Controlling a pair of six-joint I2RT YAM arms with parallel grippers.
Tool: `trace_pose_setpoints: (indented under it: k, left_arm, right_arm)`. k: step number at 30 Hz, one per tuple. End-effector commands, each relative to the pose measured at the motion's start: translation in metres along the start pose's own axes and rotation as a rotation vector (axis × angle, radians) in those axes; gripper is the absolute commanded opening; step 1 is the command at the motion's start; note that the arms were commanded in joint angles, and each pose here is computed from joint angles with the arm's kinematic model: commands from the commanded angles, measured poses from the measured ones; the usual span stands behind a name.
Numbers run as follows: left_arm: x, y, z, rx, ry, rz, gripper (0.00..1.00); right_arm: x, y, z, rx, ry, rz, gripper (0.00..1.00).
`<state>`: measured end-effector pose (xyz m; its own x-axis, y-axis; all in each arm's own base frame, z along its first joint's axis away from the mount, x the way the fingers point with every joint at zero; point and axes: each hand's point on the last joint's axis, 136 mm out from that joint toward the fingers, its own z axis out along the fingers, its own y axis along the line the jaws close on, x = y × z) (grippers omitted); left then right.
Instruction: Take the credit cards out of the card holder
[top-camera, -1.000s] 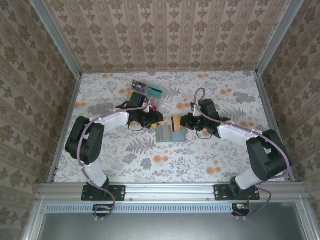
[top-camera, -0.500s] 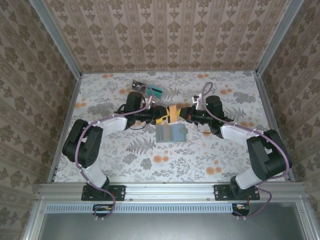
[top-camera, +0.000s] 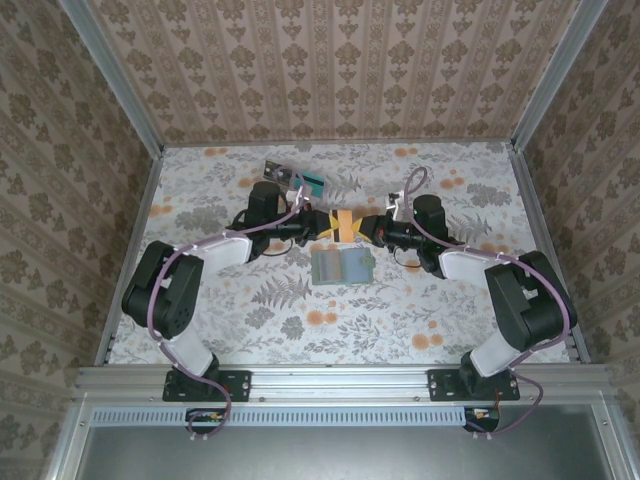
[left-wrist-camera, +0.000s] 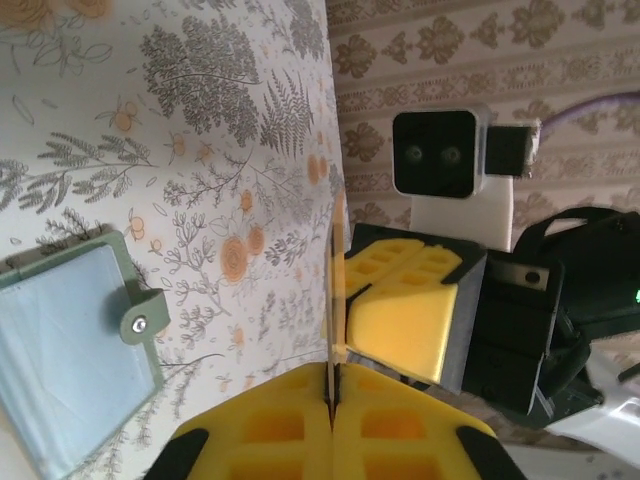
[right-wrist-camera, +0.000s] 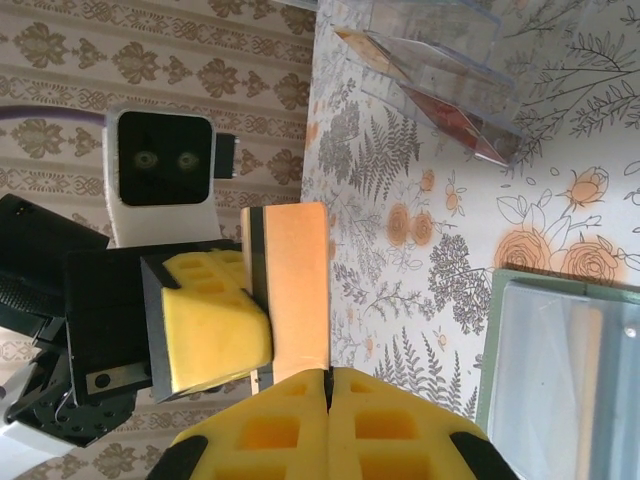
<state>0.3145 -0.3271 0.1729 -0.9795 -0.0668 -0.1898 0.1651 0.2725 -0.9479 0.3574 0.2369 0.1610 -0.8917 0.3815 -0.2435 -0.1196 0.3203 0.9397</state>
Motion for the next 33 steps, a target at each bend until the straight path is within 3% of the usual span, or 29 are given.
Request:
trace_pose_setpoints:
  k: [1, 5, 8, 12, 16, 23, 33]
  left_arm:
    - [0.0, -0.012, -0.008, 0.021, -0.014, 0.045, 0.0]
    - [0.002, -0.003, -0.016, -0.061, -0.036, 0.057, 0.0]
    - [0.002, 0.012, -0.029, -0.202, -0.065, 0.042, 0.0]
    - [-0.001, 0.041, -0.059, -0.499, -0.12, 0.023, 0.0]
    - [-0.009, 0.062, -0.097, -0.771, -0.206, 0.022, 0.0]
    - [-0.036, 0.073, -0.145, -1.017, -0.379, -0.011, 0.0]
    - [-0.077, 0.085, -0.179, -1.155, -0.632, -0.253, 0.0]
  right_arm:
    - [0.002, -0.003, -0.002, 0.018, 0.013, -0.009, 0.1]
    - [0.005, -0.018, -0.014, 0.185, 0.003, -0.073, 0.39]
    - [0.002, -0.025, -0.026, 0.295, -0.024, -0.117, 0.62]
    - [-0.006, -0.032, -0.039, 0.405, -0.088, -0.167, 0.77]
    - [-0.008, -0.044, -0.045, 0.494, -0.107, -0.169, 0.85]
    - [-0.005, -0.032, -0.056, 0.585, -0.141, -0.235, 0.89]
    - [0.008, -0.005, -0.056, 0.69, -0.199, -0.296, 0.92]
